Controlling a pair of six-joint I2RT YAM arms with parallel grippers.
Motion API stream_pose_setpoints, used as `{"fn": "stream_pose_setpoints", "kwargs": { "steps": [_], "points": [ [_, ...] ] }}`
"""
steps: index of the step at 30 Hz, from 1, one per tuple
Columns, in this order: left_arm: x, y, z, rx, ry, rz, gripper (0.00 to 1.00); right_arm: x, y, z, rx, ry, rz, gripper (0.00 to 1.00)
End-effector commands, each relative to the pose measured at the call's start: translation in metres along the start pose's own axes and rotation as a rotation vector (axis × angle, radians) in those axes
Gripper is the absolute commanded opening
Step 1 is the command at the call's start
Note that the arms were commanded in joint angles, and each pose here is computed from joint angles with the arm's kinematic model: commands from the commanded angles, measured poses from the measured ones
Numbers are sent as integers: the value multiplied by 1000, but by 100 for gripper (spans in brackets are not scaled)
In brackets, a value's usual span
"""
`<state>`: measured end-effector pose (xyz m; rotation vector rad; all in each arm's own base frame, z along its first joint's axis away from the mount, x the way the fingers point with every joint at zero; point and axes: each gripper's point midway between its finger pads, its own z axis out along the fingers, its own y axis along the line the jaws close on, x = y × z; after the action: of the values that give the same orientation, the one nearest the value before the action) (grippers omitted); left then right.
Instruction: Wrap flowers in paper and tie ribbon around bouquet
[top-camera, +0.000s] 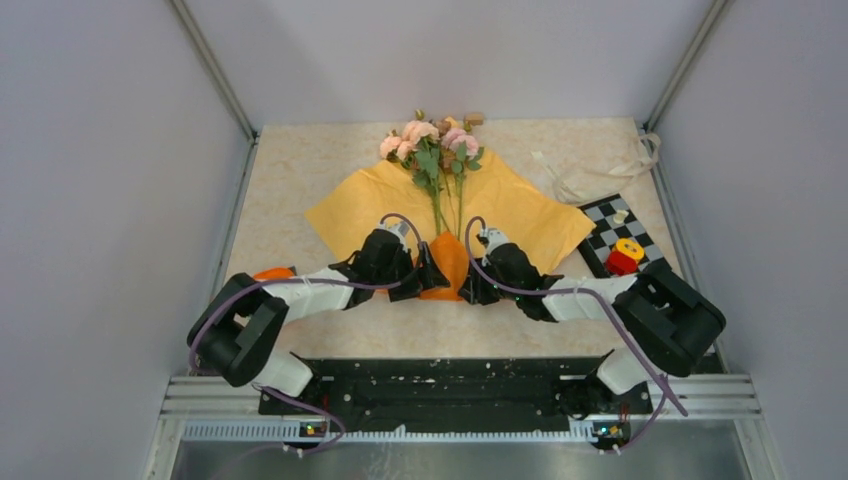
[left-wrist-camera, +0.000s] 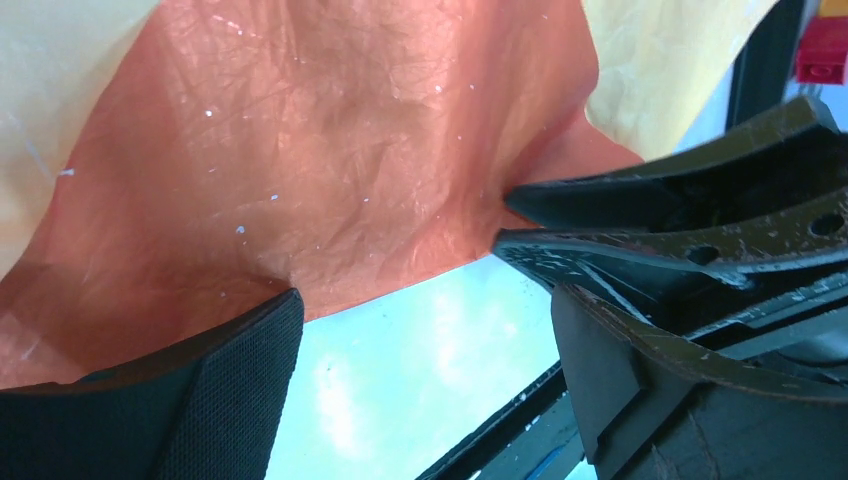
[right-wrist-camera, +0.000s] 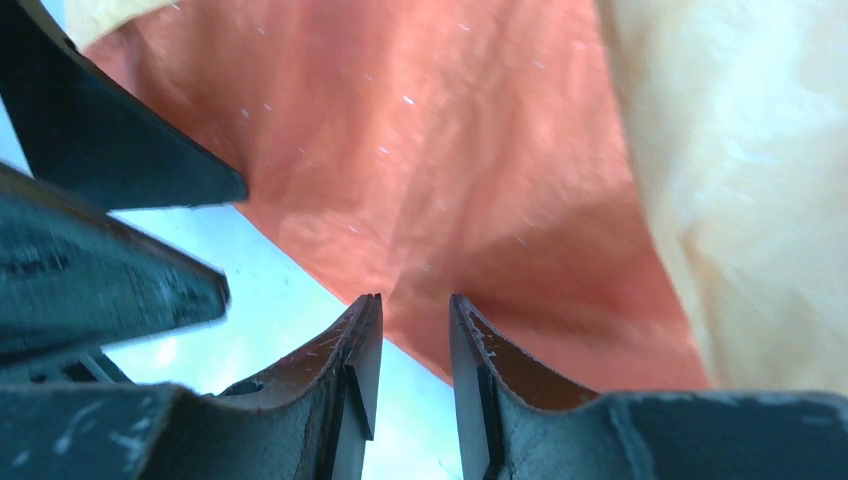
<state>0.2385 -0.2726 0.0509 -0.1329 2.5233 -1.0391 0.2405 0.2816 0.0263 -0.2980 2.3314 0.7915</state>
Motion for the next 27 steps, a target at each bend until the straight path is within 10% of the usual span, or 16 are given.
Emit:
{"fn": "stream_pose_setpoints", "kwargs": {
  "steps": [1,16,27],
  "points": [
    [15,46,-11,-208,14,-57,99,5,-16,-21,73,-13,27,33],
    [29,63,-23,-227,-16,-101,99,55,-69,-73,242,-18,133,30],
    [34,59,-27,-203,-5,-128,99,-53,20,-88,-10,-206,18,22]
  ]
}}
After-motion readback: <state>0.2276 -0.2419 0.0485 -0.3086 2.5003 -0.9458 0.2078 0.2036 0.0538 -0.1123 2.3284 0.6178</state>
